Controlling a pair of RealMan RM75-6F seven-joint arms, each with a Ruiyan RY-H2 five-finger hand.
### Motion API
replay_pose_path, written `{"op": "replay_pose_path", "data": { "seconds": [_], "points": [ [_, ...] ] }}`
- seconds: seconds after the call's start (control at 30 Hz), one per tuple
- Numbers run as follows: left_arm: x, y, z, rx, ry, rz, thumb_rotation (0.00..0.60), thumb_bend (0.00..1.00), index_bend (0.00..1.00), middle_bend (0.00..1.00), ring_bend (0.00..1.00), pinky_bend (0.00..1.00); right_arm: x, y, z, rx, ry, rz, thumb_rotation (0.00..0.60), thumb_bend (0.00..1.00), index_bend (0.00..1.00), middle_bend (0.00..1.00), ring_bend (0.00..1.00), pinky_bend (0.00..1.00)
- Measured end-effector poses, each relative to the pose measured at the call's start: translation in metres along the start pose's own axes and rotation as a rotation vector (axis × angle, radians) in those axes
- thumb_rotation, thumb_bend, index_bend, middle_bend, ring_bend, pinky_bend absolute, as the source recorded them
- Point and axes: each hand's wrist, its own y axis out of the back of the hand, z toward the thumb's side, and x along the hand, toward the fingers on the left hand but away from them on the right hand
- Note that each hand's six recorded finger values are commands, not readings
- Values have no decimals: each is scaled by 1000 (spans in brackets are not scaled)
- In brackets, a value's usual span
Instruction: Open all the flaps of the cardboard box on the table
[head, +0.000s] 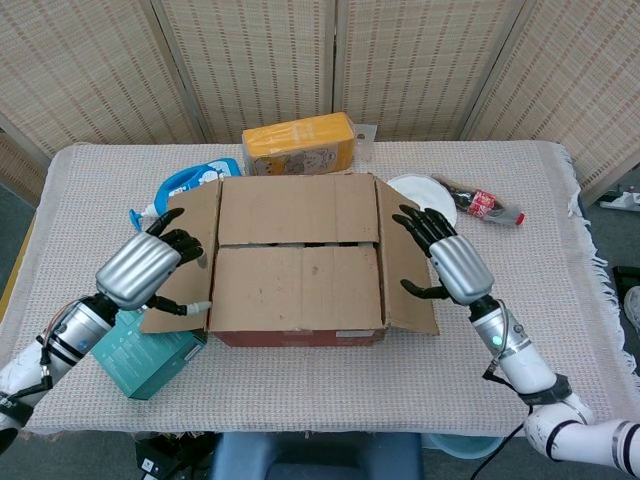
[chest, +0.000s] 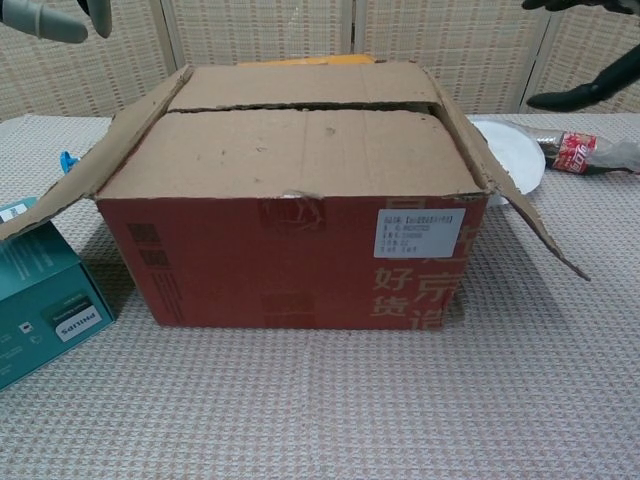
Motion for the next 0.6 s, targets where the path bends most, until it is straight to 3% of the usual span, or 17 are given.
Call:
{"op": "replay_pose_path", "data": {
  "seconds": [0.27,0.6],
  "points": [
    [-10,-7,7,-23,-12,-12,278,218,434,406,317,0,-60,-22,27,43,39,39,600,274,53,45,77,31],
    [-14,-9,5,-26,3,-19,278,218,434,406,317,0,-109,-44,38,54,26,75,600,274,47,36,77,30]
  ]
}}
